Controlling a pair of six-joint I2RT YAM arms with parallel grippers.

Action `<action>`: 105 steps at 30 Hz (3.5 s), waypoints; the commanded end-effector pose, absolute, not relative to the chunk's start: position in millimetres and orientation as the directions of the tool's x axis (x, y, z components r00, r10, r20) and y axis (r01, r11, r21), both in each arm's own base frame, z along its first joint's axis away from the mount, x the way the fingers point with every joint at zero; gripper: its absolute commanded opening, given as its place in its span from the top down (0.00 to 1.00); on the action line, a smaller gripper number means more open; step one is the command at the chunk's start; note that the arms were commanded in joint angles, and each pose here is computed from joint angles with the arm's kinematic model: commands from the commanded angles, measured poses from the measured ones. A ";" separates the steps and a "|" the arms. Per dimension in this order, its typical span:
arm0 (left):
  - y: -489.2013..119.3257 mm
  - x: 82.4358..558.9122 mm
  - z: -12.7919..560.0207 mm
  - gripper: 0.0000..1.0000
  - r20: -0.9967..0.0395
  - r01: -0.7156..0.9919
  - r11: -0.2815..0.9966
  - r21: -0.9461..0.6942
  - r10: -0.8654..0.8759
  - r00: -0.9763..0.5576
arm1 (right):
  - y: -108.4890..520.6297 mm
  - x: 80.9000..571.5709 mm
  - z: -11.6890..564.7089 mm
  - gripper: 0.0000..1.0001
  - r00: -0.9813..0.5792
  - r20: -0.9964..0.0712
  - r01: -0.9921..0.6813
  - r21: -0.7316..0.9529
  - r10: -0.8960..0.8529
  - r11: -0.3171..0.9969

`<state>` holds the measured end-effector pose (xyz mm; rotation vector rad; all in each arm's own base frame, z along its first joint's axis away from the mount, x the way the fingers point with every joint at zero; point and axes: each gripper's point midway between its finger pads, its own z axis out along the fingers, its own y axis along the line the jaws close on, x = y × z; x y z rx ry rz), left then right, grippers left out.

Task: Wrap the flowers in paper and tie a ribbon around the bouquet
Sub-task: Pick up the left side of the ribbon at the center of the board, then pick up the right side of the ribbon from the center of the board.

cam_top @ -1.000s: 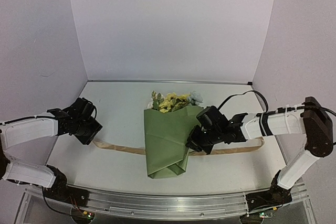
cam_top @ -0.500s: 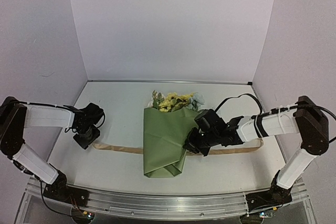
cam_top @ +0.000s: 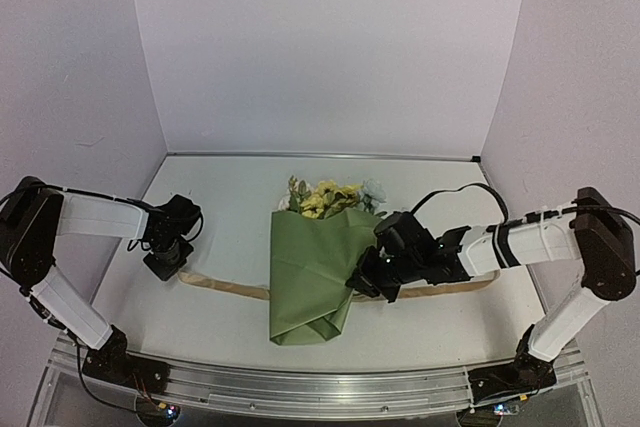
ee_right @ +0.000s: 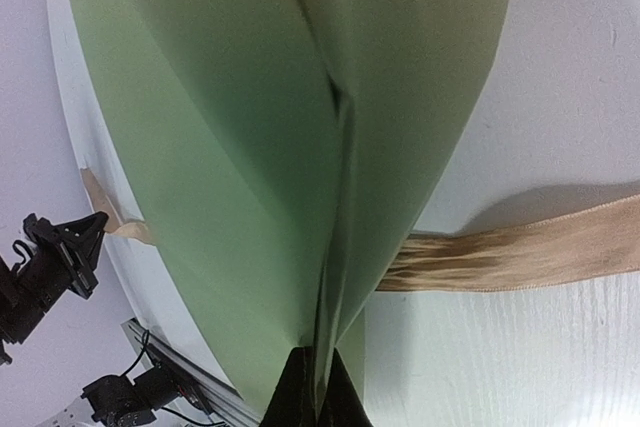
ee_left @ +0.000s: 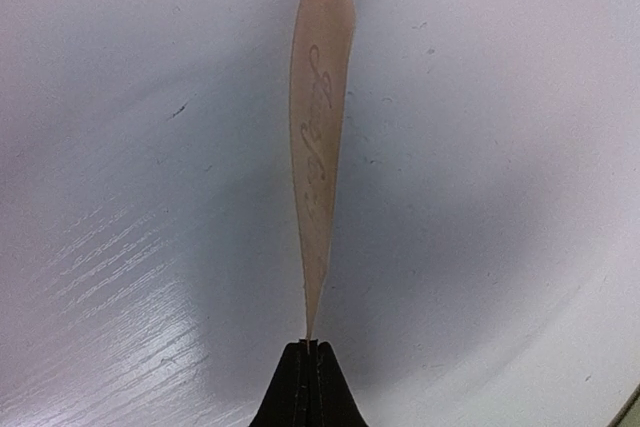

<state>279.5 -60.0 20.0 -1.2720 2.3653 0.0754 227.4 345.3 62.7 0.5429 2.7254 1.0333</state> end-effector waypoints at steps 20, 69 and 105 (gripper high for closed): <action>-68.4 302.8 62.0 1.00 -0.448 -0.743 0.597 -0.301 -0.777 -0.442 | 336.8 200.5 25.7 0.99 -0.916 -0.035 0.293 0.623 0.400 0.725; -209.0 313.8 153.9 1.00 -0.493 -0.089 0.846 -0.526 -0.389 -0.778 | 9.4 241.5 56.2 0.42 -0.332 -0.452 0.861 0.213 0.828 0.462; -219.3 313.7 191.4 1.00 -0.538 0.015 0.810 -0.586 -0.376 -0.755 | 8.7 257.8 24.5 0.57 -0.210 -0.316 0.934 0.213 0.925 0.285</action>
